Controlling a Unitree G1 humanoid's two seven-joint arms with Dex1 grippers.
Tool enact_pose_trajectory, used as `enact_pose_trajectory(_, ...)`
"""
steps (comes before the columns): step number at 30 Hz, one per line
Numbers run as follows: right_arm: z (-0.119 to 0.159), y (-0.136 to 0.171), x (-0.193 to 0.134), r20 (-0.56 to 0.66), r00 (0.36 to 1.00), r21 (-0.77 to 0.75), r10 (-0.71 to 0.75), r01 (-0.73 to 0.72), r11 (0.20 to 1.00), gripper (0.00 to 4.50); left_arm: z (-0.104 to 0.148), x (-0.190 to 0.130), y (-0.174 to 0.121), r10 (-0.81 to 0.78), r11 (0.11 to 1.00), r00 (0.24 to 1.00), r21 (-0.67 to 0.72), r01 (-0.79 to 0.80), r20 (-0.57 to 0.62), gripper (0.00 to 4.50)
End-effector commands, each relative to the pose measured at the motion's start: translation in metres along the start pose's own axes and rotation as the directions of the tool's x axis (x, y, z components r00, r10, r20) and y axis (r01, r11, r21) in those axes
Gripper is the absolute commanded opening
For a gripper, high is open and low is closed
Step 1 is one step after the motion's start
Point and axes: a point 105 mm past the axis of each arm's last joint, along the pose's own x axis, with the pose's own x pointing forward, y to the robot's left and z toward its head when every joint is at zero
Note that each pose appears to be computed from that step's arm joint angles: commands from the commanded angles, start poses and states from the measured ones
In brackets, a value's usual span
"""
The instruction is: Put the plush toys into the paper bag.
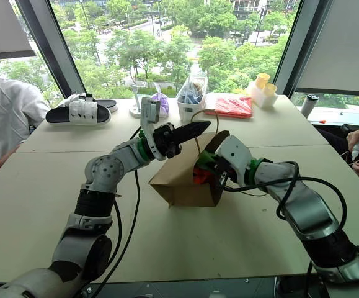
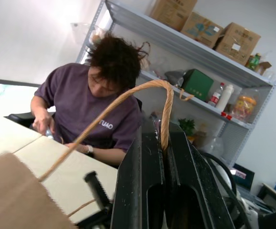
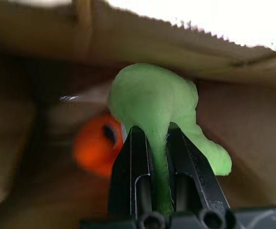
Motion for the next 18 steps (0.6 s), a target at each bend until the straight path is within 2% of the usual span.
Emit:
enact_pose_trajectory(1, 0.007, 0.0, -0.001, 0.028, 0.999, -0.049, 0.017, -0.016, 0.999, 0.78, 0.013, -0.002, -0.006, -0.007, 0.999, 0.999, 0.033, 0.006, 0.05, 0.0)
enact_pose_trajectory(3, 0.007, -0.001, -0.003, 0.028, 0.999, -0.053, 0.018, -0.017, 0.998, 1.6, 0.014, -0.003, -0.004, 0.004, 0.999, 0.998, 0.033, -0.006, 0.056, 0.0)
enact_pose_trajectory(8, 0.014, -0.008, -0.012, 0.049, 0.998, -0.051, -0.028, 0.03, 0.998, 4.17, 0.016, -0.003, -0.001, 0.017, 0.999, 0.998, 0.027, -0.019, 0.068, 0.0)
enact_pose_trajectory(9, 0.015, -0.01, -0.015, 0.055, 0.998, -0.046, -0.039, 0.042, 0.998, 4.47, 0.016, -0.003, 0.0, 0.019, 1.0, 0.997, 0.024, -0.021, 0.072, 0.0)
enact_pose_trajectory(15, 0.021, -0.015, -0.04, 0.11, 0.988, 0.075, -0.107, 0.099, 0.992, 4.47, 0.019, -0.001, 0.004, 0.024, 1.0, 0.996, 0.018, -0.025, 0.082, 0.0)
enact_pose_trajectory(18, 0.023, -0.014, -0.056, 0.138, 0.981, 0.184, -0.133, 0.106, 0.977, 4.47, 0.021, -0.001, 0.006, 0.025, 0.999, 0.996, 0.018, -0.027, 0.088, 0.0)
